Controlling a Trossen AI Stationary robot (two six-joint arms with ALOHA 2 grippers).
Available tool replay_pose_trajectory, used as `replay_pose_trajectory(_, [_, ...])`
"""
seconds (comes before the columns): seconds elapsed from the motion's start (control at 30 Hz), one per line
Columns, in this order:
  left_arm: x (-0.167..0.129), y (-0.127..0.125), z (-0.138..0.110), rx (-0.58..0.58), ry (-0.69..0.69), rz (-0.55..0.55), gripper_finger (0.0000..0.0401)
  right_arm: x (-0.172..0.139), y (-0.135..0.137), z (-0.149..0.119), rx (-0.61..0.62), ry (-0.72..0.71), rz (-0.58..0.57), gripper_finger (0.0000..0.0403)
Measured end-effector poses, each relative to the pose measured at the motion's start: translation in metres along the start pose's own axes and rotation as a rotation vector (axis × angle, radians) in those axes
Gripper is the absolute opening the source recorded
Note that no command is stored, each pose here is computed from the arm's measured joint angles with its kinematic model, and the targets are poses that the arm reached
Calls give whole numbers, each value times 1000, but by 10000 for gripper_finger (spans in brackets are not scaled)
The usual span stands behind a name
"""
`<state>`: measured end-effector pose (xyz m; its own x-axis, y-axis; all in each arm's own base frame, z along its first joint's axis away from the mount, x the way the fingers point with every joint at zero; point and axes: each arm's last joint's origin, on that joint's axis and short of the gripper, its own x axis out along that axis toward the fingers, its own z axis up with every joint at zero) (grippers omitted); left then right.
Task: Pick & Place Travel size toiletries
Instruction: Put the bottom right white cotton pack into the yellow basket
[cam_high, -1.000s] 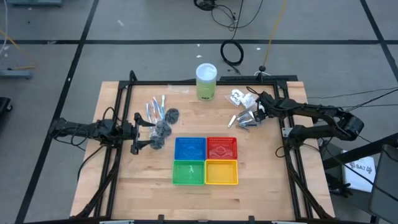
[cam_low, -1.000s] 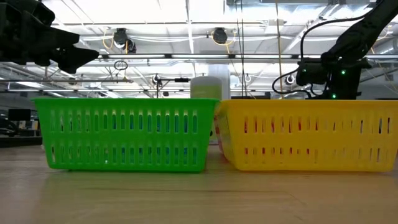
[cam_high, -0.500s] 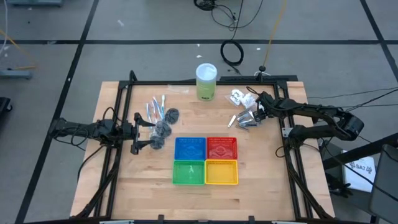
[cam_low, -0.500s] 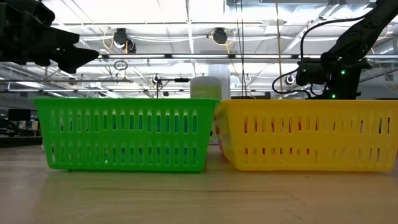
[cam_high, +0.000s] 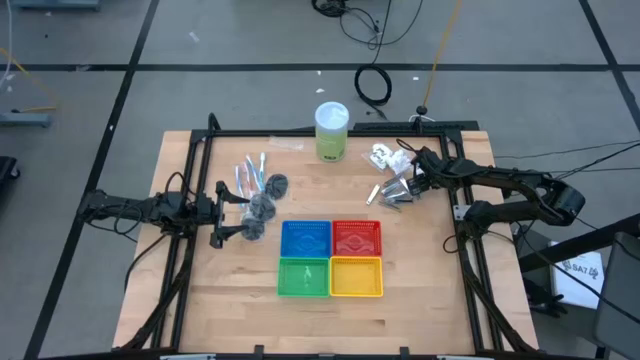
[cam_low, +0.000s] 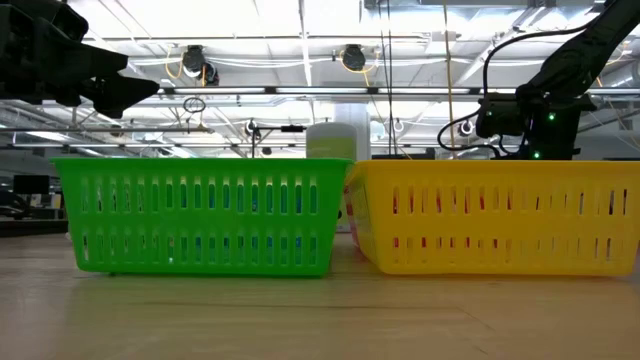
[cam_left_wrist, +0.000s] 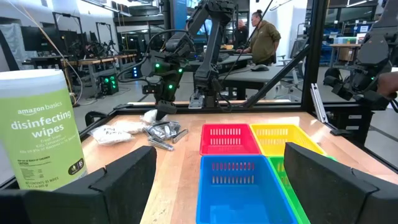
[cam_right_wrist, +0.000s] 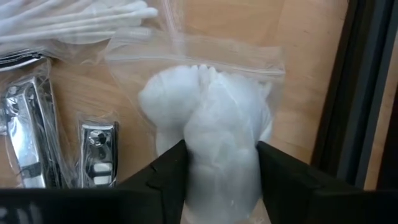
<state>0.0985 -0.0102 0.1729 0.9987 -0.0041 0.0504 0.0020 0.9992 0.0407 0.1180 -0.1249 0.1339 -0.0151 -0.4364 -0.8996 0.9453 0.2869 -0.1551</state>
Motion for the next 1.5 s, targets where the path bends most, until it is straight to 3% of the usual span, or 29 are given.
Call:
replay_pose_trajectory(0.63, [0, 0, 0, 0, 0, 0, 347, -1, 0, 1, -10, -13, 3, 89])
replay_pose_trajectory(0.93, [0, 0, 0, 0, 1, 0, 347, -14, -3, 3, 4, -84, 55, 65])
replay_pose_trajectory(1.2, [0, 0, 0, 0, 0, 0, 347, -31, -5, 7, 31, -179, 176, 64])
replay_pose_trajectory(1.5, [0, 0, 0, 0, 1, 0, 347, -48, 6, 18, -29, -314, 472, 63])
